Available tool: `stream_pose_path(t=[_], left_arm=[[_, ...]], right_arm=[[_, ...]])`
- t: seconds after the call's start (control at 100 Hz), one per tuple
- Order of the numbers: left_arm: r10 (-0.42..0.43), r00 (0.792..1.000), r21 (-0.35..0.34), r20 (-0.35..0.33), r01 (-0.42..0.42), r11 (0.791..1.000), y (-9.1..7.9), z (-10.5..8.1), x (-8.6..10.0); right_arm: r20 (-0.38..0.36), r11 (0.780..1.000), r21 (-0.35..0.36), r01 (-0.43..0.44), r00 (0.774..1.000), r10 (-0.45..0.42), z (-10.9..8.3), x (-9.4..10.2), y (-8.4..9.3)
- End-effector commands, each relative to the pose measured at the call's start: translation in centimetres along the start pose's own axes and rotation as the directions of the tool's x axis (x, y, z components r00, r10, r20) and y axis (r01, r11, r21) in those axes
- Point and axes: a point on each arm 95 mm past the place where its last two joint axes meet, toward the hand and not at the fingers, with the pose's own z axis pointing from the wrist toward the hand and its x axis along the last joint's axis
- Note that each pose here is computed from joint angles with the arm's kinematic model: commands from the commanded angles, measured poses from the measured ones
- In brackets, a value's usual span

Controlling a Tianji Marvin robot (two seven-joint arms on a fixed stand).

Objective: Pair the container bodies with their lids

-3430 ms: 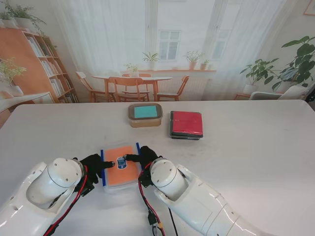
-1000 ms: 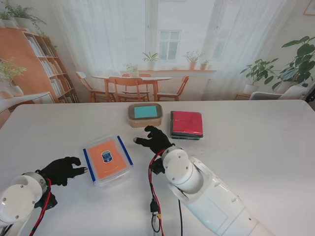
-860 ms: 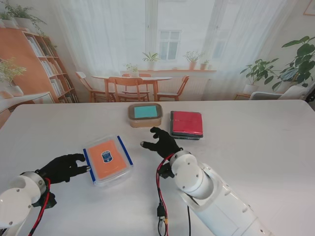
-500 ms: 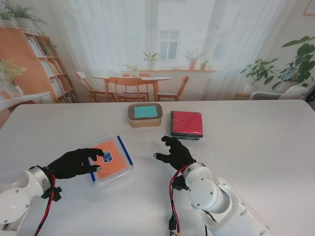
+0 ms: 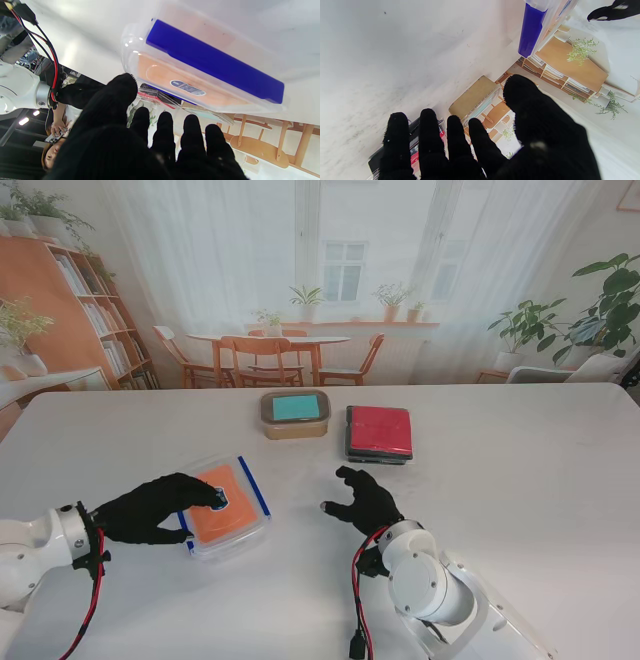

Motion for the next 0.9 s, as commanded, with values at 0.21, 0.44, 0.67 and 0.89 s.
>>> stream_pose_path(t=[0.21, 0.44, 0.67, 0.89], left_arm=[[0.082, 0.997, -0.193, 0.006, -0.079, 0.978, 0.7, -2.2, -1.3], [0.171, 0.985, -0.157, 0.016, -0.166, 0.974, 1.8, -1.6, -1.5], [0.202, 0.978, -0.053, 0.044, -0.200, 0.978, 2.5, -0.3, -1.2], [0.220, 0.976, -0.092, 0.005, -0.219, 0.971, 2.5, 0.6, -1.1]], right_arm=[[0.015, 0.999, 0.038, -0.031, 0.999, 0.030, -0.1, 0.0, -0.6], [0.009, 0.999, 0.031, -0.027, 1.000, 0.027, 0.1, 0.1, -0.6], [0.015, 0.999, 0.032, -0.036, 0.999, 0.036, 0.0, 0.0, -0.7], [0.018, 0.999, 0.021, -0.042, 0.999, 0.042, -0.2, -0.1, -0.6]])
